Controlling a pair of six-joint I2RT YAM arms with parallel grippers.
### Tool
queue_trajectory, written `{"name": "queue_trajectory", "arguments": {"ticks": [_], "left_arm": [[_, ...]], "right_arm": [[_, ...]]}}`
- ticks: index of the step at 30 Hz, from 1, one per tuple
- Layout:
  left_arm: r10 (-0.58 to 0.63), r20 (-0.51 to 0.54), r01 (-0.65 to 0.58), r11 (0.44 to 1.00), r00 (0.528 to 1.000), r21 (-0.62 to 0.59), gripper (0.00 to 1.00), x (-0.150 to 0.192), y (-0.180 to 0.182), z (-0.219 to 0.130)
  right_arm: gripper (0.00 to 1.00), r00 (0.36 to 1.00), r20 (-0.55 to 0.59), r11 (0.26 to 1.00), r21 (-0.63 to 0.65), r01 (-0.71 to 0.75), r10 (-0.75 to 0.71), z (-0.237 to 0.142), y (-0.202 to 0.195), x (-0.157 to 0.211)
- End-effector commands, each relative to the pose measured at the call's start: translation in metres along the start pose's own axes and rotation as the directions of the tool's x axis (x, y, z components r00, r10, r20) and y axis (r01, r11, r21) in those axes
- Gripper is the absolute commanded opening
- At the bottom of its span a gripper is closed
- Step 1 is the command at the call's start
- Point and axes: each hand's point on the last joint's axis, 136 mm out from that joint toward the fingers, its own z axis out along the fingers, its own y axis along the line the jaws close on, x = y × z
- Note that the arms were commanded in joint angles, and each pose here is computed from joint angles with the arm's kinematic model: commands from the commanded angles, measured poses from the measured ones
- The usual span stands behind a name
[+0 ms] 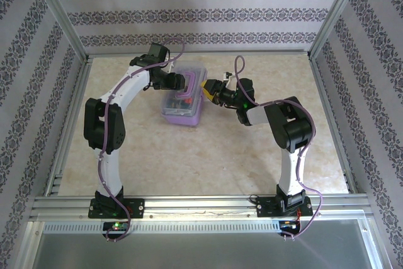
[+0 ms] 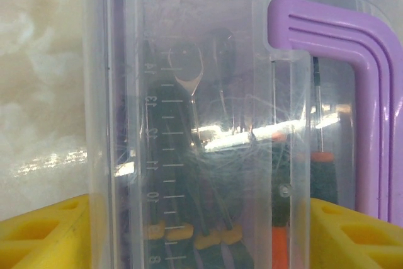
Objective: Pack the tool kit
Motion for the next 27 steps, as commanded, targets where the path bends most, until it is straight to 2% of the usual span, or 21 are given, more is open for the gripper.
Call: {"name": "queue_trajectory", "arguments": {"ticks": [1,8,15,27], "left_arm": [[-0.063,-0.278,0.029,0.992,0.959,-0.124,0.47,0.079,0.033,0.062],[-0.068,-0.297,0.035,0.993,0.952,-0.116,0.47,0.084,0.032,0.068],[-0.059,-0.307,0.028,0.994,0.950,-0.105,0.47,0.087,0.027,0.071],[-0.059,-0.311,0.032,0.995,0.949,-0.090,0.46,0.087,0.025,0.071]], "right_arm": [[0.53,0.999,-0.026,1.000,0.009,-0.027,0.028,0.007,-0.009,0.005],[0.52,0.999,-0.010,0.999,0.014,-0.041,0.041,-0.002,-0.013,-0.004],[0.52,0.999,-0.034,0.999,-0.025,-0.024,0.023,0.008,0.006,-0.009],[0.52,0.999,-0.047,0.999,-0.045,-0.028,0.025,0.013,0.011,-0.007]]}}
